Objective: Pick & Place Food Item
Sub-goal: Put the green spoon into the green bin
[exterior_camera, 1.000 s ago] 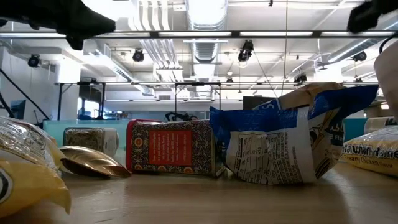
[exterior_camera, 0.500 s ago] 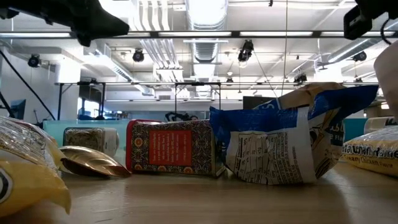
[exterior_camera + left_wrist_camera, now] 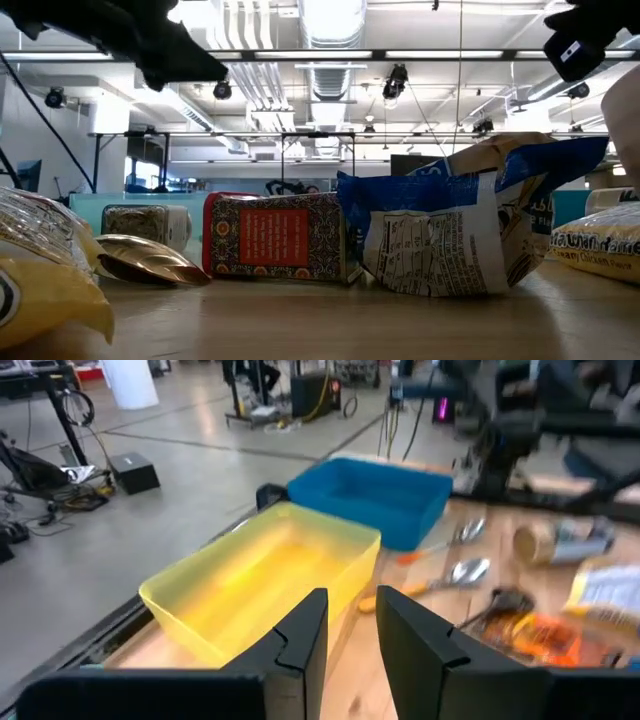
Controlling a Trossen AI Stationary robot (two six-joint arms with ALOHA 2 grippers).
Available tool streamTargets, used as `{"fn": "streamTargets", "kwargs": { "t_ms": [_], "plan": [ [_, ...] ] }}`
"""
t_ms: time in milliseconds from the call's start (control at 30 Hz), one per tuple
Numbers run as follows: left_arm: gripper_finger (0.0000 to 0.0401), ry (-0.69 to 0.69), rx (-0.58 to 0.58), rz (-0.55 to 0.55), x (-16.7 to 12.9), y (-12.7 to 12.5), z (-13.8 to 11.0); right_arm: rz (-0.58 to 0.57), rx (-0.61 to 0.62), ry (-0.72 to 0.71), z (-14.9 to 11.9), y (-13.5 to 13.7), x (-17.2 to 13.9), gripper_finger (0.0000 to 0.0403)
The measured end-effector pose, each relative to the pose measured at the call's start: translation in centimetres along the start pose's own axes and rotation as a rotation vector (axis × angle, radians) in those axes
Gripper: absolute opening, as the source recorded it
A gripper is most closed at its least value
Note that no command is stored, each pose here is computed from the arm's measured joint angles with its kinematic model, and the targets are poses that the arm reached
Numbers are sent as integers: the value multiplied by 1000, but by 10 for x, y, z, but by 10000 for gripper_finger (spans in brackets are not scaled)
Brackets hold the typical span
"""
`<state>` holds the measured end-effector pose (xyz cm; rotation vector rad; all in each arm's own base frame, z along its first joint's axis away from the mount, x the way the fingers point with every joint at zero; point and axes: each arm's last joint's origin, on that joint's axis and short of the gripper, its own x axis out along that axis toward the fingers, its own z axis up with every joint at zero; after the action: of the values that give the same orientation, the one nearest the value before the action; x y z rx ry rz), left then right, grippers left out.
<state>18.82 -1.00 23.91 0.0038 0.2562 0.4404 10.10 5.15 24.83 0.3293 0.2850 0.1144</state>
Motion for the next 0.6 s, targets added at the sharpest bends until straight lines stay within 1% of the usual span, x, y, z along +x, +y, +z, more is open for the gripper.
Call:
{"fn": "streamTargets", "kwargs": {
  "t_ms": [133, 300, 367, 500, 600],
  "plan": [
    [94, 22, -11, -3, 13, -8, -3, -25, -19, 44, -1, 3, 9, 119],
    [94, 86, -17, -74, 31, -22, 4, -47, -35, 45, 0, 7, 25, 119],
    [94, 138, 7, -76, 38, -27, 7, -46, -77, 30, 1, 9, 31, 119],
    [94, 275, 57, -45, 52, -34, 10, -27, -170, -5, 4, 15, 40, 119],
    [94, 367, 95, -27, 61, -39, 6, -13, -149, -40, 6, 19, 46, 119]
  ]
}}
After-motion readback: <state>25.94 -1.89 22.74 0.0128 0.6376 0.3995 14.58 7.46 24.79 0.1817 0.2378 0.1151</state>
